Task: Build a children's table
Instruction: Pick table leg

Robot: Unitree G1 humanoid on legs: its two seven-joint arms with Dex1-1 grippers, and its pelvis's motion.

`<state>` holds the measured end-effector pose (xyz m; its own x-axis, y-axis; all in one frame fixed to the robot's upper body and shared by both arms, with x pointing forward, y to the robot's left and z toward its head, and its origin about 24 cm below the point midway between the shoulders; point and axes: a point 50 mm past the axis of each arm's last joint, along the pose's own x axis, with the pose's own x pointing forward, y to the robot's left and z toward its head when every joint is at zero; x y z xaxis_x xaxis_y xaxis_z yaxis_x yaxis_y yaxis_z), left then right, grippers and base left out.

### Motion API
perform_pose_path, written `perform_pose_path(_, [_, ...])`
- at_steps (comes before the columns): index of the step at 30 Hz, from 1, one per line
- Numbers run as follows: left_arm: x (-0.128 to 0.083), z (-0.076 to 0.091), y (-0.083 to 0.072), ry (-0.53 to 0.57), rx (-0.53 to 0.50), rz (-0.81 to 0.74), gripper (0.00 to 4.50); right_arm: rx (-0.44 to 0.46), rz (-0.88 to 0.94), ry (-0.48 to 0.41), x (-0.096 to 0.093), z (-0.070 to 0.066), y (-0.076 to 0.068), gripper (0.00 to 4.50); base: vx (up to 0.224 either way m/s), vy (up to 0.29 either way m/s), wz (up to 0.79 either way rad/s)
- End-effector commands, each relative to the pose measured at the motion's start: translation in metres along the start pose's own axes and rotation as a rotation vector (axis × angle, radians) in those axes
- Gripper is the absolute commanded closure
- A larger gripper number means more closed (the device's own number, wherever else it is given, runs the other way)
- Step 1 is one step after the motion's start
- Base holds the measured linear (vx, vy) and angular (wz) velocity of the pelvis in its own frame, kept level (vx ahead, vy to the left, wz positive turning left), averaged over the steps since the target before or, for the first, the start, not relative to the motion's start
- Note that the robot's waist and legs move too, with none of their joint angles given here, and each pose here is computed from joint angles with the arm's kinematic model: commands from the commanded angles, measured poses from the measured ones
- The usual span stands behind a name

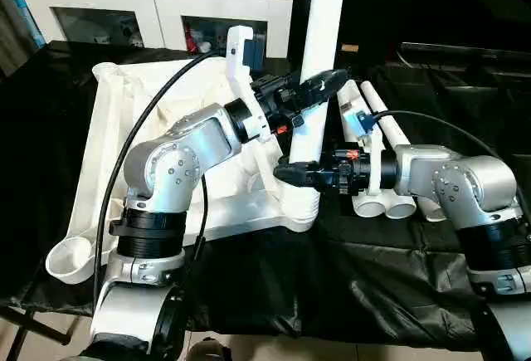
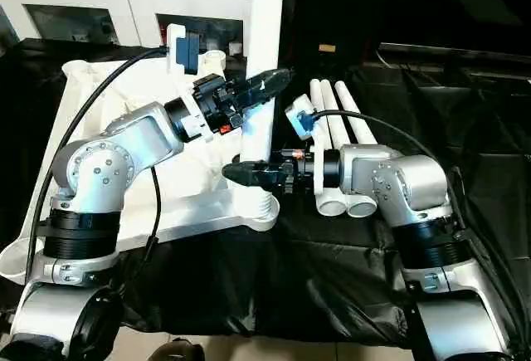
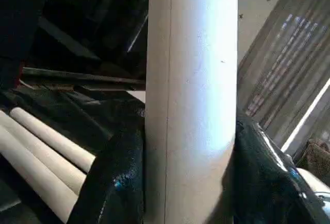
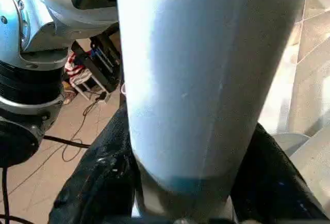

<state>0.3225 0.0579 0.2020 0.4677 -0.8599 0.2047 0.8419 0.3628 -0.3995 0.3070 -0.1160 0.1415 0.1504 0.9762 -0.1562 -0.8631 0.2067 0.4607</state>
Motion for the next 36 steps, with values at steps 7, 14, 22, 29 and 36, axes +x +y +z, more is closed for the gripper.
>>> perform_pose_path(7, [0.006, 0.003, -0.013, 0.031, 0.031, -0.087, 1.94, 0.002, -0.003, -0.024, 0.001, -0.001, 0.001, 2.59, 0.000, 0.000, 0.00])
perform_pose_path(14, [0.000, 0.024, -0.020, -0.161, 0.185, -0.071, 1.48, -0.040, -0.101, -0.146, 0.005, 0.004, -0.005, 2.59, 0.000, 0.000, 0.00])
perform_pose_path(22, [-0.011, 0.036, -0.029, -0.289, 0.284, 0.031, 1.48, -0.106, -0.295, -0.286, 0.005, 0.007, -0.007, 2.60, 0.000, 0.000, 0.00])
perform_pose_path(29, [-0.048, -0.004, 0.012, 0.049, 0.497, 0.304, 1.48, -0.232, -0.688, -0.324, -0.015, -0.001, -0.023, 2.61, 0.000, 0.000, 0.00])
perform_pose_path(36, [-0.086, -0.068, 0.029, 0.406, 0.517, 0.160, 1.48, -0.220, -0.809, -0.443, -0.028, -0.010, -0.021, 2.61, 0.000, 0.000, 0.00])
